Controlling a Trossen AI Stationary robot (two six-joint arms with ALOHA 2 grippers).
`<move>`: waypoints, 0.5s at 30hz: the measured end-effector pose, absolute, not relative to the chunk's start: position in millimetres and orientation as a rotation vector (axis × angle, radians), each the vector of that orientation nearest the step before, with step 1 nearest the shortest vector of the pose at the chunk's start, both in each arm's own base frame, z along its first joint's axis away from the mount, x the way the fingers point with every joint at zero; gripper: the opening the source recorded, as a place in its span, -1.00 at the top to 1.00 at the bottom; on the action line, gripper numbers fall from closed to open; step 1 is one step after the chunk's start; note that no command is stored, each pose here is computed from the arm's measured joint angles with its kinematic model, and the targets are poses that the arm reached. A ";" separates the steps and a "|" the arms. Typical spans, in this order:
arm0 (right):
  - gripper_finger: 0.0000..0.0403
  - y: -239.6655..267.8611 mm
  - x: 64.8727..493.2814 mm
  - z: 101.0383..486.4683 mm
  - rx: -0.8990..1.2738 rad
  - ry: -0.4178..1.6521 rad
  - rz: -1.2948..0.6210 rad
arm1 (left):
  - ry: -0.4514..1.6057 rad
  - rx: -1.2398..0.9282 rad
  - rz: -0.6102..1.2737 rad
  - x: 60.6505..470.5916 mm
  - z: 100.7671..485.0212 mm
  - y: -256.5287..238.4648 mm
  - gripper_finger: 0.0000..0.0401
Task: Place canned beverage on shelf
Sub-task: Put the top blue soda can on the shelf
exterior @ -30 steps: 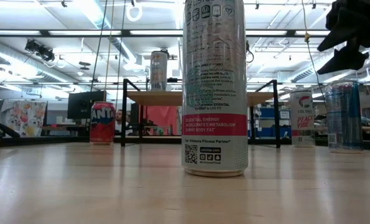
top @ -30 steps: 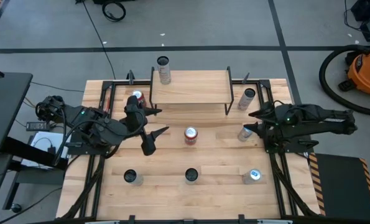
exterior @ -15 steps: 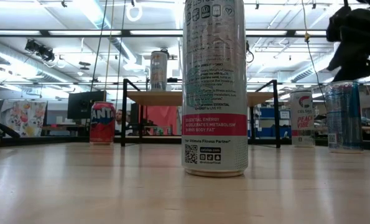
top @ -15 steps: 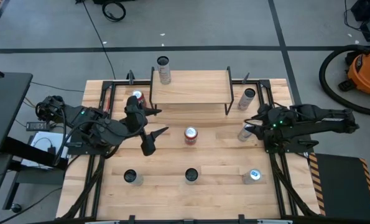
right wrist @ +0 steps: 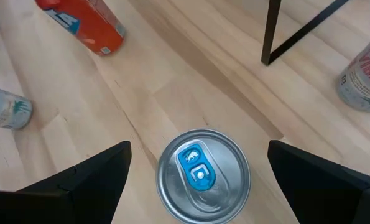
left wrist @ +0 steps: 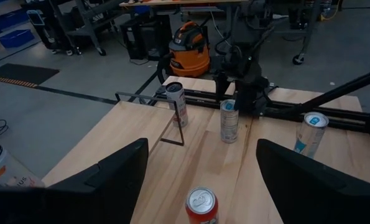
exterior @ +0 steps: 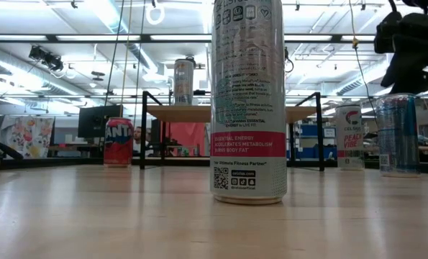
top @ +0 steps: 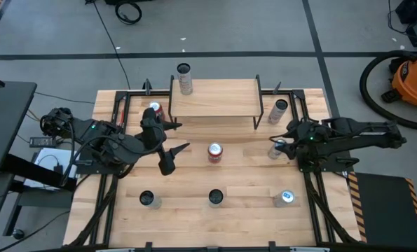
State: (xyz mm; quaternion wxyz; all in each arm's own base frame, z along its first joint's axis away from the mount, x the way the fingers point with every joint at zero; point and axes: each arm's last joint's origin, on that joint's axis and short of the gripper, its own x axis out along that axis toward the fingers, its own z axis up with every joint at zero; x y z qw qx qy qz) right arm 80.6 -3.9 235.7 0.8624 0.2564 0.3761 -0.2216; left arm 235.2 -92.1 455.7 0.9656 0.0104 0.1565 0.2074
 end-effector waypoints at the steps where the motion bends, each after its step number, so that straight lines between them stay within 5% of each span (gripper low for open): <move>1: -0.93 -3.9 81.9 235.1 0.535 0.798 -0.467 | 0.317 0.021 0.420 235.2 455.7 -92.1 -0.55; 15: -0.93 -2.9 101.2 224.7 0.535 0.934 -0.507 | 0.317 0.022 0.420 235.2 455.7 -92.1 -0.55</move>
